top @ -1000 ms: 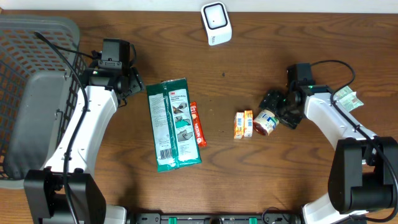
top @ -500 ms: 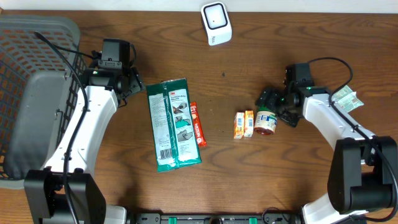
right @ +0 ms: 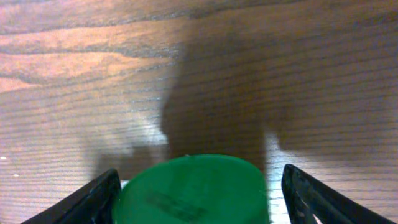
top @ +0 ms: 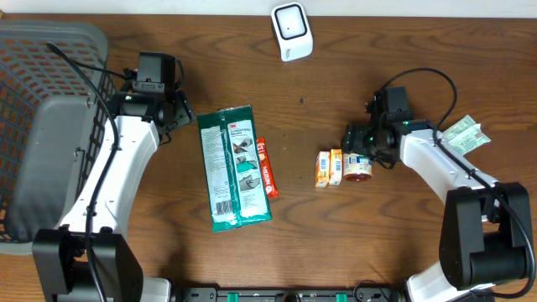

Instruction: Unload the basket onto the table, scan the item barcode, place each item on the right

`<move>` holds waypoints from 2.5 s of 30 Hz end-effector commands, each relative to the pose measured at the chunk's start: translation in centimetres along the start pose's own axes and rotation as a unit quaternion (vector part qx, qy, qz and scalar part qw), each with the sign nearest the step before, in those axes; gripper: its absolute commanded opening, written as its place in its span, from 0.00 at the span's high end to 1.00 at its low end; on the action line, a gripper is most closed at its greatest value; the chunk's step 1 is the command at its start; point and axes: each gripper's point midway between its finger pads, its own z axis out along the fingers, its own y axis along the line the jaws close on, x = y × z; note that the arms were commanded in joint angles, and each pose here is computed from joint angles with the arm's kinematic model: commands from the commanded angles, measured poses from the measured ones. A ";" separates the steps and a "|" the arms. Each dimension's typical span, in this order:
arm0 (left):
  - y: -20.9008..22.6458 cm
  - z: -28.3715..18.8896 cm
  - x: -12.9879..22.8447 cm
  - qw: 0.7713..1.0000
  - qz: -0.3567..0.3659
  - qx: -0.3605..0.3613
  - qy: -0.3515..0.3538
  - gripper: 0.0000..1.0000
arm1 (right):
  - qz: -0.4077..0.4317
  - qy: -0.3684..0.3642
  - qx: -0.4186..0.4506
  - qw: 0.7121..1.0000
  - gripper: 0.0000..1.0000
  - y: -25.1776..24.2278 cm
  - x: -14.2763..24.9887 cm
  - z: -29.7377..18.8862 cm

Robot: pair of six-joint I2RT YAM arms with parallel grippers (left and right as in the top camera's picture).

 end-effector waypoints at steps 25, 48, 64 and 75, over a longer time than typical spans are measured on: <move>0.3 -0.1 -0.3 1.000 0.005 -0.009 -0.006 0.15 | -0.010 -0.008 0.013 1.000 0.40 0.0 -0.2 -0.4; 0.3 -0.1 -0.3 1.000 0.005 -0.009 -0.006 0.15 | -0.096 -0.178 0.104 0.974 0.49 0.3 -4.7 -10.0; 0.3 -0.1 -0.3 1.000 0.005 -0.009 -0.006 0.15 | -0.031 -0.396 0.190 0.898 0.56 0.0 -7.8 -10.8; 0.3 -0.1 -0.3 1.000 0.005 -0.009 -0.006 0.15 | -0.040 -0.403 0.196 0.893 0.57 -1.6 -7.7 -5.6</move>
